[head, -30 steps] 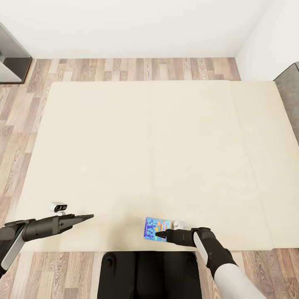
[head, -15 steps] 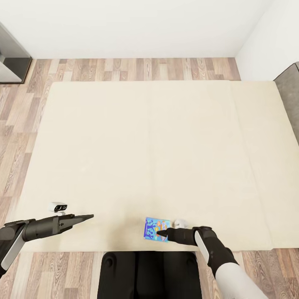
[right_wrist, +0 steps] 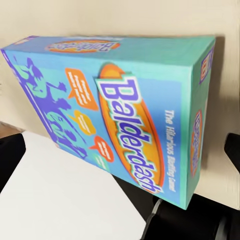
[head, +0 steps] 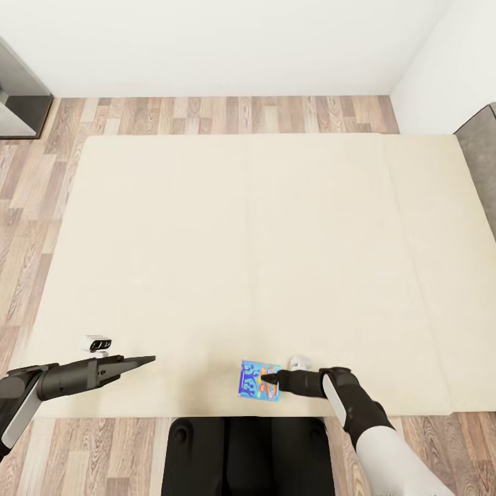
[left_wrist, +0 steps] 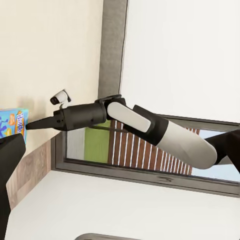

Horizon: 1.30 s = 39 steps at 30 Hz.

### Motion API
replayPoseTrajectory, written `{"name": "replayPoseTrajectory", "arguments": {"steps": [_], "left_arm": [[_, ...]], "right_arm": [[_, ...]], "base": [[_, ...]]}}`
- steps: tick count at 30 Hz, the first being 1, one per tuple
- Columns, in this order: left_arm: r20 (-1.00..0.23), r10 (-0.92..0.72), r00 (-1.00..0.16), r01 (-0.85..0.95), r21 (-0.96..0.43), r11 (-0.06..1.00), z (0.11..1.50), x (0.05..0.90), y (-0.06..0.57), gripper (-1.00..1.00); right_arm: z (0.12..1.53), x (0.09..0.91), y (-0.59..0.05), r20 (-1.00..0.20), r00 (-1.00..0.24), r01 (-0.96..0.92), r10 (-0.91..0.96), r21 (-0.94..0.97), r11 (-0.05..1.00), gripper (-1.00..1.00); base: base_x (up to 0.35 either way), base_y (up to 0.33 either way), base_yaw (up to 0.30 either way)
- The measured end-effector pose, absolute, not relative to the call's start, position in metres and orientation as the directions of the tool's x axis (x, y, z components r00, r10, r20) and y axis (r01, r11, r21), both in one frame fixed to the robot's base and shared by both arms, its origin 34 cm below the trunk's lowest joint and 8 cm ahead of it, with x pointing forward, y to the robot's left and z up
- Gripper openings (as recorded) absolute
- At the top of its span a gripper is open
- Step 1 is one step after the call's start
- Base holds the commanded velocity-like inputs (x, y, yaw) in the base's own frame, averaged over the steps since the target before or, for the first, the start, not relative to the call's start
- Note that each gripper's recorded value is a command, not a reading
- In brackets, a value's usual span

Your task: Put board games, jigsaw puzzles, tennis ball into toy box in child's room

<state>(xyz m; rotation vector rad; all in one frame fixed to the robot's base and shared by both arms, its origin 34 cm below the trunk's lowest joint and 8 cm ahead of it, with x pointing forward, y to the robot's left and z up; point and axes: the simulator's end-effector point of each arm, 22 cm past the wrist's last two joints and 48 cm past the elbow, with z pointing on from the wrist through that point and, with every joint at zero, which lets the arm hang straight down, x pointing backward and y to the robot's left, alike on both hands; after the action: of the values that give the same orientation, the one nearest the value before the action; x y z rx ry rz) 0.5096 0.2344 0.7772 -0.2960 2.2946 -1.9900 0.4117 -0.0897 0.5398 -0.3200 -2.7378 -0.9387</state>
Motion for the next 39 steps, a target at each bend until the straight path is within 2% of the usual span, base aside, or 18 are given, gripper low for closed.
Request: {"name": "replayPoseTrajectory", "arguments": {"steps": [39], "left_arm": [[0.059,-0.203,-0.977,-0.088,-0.987,0.134,0.777,0.509,0.234,1.0]], "right_arm": [[0.54,0.43,-0.082,0.257,-0.958,0.257,0.124,0.586,0.768,1.0]], "base": [[0.0,0.0,0.0]]}}
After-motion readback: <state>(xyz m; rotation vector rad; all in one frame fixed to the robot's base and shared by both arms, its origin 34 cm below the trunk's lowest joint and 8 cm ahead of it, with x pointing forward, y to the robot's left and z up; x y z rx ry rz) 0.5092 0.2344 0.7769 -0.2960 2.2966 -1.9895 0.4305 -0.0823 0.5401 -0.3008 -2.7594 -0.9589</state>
